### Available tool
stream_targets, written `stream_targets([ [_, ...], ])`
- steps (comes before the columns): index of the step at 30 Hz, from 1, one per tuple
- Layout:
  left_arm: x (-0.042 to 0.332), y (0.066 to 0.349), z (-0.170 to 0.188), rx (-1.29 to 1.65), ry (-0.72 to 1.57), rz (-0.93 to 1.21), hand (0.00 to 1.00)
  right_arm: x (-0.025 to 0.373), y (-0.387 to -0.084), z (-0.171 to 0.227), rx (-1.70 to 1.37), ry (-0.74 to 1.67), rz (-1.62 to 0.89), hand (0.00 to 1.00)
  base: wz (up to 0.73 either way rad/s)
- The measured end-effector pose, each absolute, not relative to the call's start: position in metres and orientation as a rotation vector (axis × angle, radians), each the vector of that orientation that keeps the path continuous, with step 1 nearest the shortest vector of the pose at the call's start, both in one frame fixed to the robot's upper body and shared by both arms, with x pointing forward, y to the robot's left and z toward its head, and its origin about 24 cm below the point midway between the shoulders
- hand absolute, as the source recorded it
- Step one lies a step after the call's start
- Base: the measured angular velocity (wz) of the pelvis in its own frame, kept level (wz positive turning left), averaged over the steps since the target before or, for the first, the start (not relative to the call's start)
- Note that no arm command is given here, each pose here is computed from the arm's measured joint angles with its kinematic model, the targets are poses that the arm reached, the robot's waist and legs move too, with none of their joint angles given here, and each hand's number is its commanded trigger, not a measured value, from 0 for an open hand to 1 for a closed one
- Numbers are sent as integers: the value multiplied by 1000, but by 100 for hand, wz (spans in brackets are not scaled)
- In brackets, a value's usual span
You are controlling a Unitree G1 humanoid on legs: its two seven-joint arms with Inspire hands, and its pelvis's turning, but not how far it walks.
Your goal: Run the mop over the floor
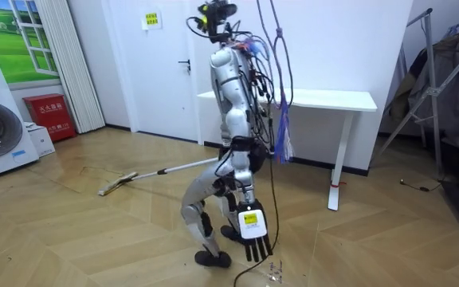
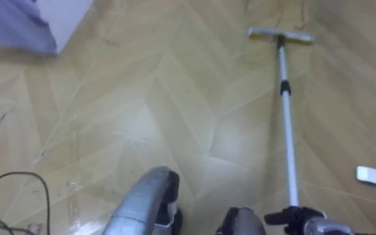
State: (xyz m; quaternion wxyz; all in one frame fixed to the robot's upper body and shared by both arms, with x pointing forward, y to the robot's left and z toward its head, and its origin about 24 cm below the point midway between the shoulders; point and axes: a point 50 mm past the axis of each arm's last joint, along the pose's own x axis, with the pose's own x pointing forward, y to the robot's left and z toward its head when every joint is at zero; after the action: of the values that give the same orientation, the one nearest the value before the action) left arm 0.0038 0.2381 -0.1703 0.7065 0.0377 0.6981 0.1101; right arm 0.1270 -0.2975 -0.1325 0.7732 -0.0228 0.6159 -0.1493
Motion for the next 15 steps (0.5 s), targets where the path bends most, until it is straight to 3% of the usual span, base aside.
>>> stream_targets([
  [2, 7, 237, -171, 78, 1547, 216, 0, 85, -305, -141, -29, 1421, -373, 100, 130],
  [4, 6, 229, -172, 83, 1553, 157, 0, 7, -309, -147, -25, 1606, -448, 100, 97],
  [7, 8, 229, -172, 83, 1546, 157, 0, -39, -303, -147, -15, 1711, -481, 100, -18],
  [11, 26, 229, -171, 114, 1459, 177, 0, -37, -276, -158, 12, 1720, -427, 100, -26],
  [15, 23, 224, -172, 73, 1470, 209, 0, 17, -278, -158, -4, 1670, -427, 100, -42],
])
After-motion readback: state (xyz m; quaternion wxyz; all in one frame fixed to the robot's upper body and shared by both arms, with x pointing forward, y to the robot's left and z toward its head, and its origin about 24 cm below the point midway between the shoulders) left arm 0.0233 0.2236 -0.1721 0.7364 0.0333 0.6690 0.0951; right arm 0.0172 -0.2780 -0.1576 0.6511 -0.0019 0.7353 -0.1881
